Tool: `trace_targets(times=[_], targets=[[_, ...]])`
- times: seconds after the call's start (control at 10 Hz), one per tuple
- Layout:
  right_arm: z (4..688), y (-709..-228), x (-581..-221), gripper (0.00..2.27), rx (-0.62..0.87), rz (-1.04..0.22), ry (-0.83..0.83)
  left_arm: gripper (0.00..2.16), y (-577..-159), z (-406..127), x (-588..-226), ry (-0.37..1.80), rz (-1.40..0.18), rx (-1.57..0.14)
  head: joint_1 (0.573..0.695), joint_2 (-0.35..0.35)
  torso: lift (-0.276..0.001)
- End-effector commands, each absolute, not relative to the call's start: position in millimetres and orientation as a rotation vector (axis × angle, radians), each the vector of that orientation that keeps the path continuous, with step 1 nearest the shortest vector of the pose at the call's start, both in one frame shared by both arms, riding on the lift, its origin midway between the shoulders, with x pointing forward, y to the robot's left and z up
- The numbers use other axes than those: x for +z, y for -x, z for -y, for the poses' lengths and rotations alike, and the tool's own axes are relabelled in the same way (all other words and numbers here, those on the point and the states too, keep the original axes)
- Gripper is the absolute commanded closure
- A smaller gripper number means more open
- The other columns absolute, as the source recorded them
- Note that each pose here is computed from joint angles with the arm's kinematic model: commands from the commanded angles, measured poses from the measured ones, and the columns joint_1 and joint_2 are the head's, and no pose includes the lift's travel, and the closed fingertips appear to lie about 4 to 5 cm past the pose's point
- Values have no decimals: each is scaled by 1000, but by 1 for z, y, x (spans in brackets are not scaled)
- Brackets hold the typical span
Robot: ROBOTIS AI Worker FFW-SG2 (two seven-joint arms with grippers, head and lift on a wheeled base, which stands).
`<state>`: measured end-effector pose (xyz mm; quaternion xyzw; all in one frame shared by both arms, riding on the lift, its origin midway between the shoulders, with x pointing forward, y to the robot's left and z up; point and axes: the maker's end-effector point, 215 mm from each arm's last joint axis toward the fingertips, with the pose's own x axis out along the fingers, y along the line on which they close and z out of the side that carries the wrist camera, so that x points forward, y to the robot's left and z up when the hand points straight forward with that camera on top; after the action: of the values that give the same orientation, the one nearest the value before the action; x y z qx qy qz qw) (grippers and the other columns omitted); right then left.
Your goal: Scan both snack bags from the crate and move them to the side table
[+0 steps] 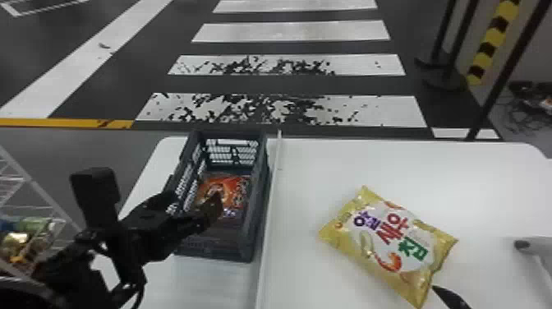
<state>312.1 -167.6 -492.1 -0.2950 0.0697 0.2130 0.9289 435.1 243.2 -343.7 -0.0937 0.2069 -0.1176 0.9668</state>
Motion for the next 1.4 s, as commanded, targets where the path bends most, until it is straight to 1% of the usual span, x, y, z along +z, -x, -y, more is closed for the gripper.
trace_targets(times=[0.0,0.2,0.3,0.5,0.7,1.0,1.3], targets=[[170,-301,-518,127,449,-197,730,22,-435,-241,-343,196,-419,-247,695,115,-95],[185,-297,-532,134,417,-210,890,22,-433,-236,-341,210,-417,-269,695,108,-95],[189,-299,-528,137,400,-199,909,22,-432,-235,-341,214,-418,-274,695,95,-95],[204,-304,-527,137,349,-228,951,22,-431,-235,-342,217,-421,-276,695,67,-95],[232,-312,-532,137,261,-293,1044,22,-430,-234,-344,222,-424,-279,695,46,-95],[240,-328,-524,130,232,-301,1092,22,-430,-234,-345,223,-427,-280,695,-6,-95],[234,-337,-516,130,215,-307,1107,22,-431,-236,-345,225,-424,-275,695,-7,-95]])
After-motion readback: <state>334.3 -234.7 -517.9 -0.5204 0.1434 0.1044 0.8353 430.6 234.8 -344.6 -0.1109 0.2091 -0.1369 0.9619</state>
